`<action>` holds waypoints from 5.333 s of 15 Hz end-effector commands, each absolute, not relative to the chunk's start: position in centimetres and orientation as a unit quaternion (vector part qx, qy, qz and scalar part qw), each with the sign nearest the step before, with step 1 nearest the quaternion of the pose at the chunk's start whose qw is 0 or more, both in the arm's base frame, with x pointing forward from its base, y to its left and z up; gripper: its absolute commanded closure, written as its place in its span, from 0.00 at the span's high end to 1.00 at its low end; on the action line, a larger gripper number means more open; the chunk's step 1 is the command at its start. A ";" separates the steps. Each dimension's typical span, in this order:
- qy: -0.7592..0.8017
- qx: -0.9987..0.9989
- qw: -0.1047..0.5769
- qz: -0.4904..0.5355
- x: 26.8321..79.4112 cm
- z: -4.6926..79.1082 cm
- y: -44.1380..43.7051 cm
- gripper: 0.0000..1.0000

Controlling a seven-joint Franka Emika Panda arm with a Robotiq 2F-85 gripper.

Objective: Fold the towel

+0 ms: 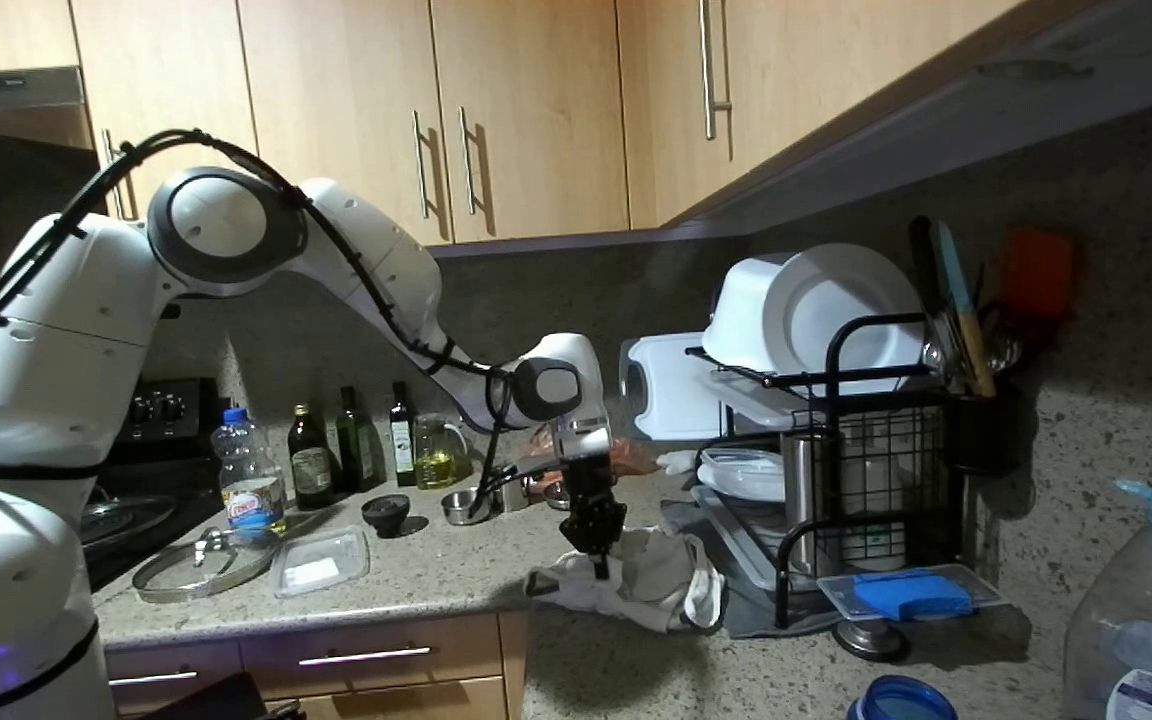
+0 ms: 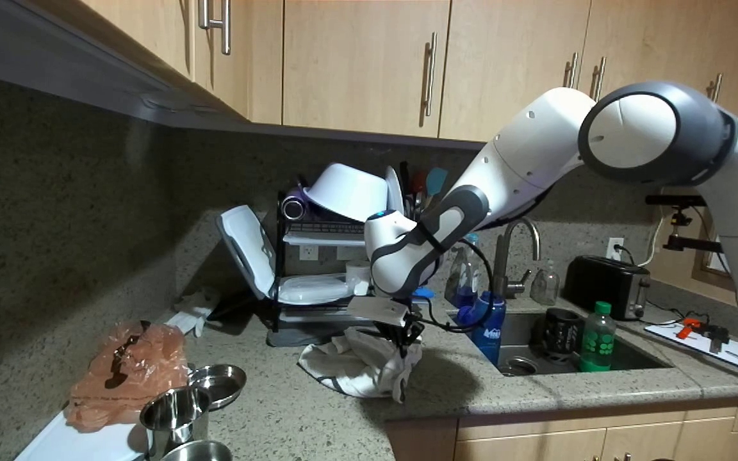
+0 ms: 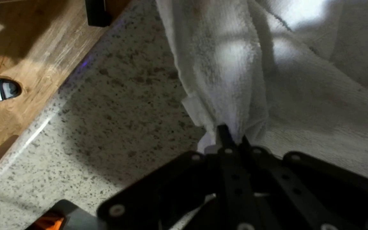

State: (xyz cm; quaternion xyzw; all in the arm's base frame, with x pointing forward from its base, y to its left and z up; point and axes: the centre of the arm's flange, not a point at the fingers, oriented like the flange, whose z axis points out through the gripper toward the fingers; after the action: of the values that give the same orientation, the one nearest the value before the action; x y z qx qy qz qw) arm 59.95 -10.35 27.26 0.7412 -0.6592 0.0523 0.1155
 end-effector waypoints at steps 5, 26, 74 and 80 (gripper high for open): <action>-0.652 0.747 0.114 0.066 60.9 28.6 -9.0 0.02; -0.575 0.801 0.114 0.120 64.5 30.2 -1.3 0.02; -0.479 0.857 0.149 0.116 71.6 30.1 7.5 0.99; -0.509 0.841 0.164 0.079 68.6 29.8 4.4 1.00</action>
State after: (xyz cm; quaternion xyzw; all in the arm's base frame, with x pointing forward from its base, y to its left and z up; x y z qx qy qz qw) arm 72.05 6.55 29.61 0.8484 -0.4942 0.1051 0.1578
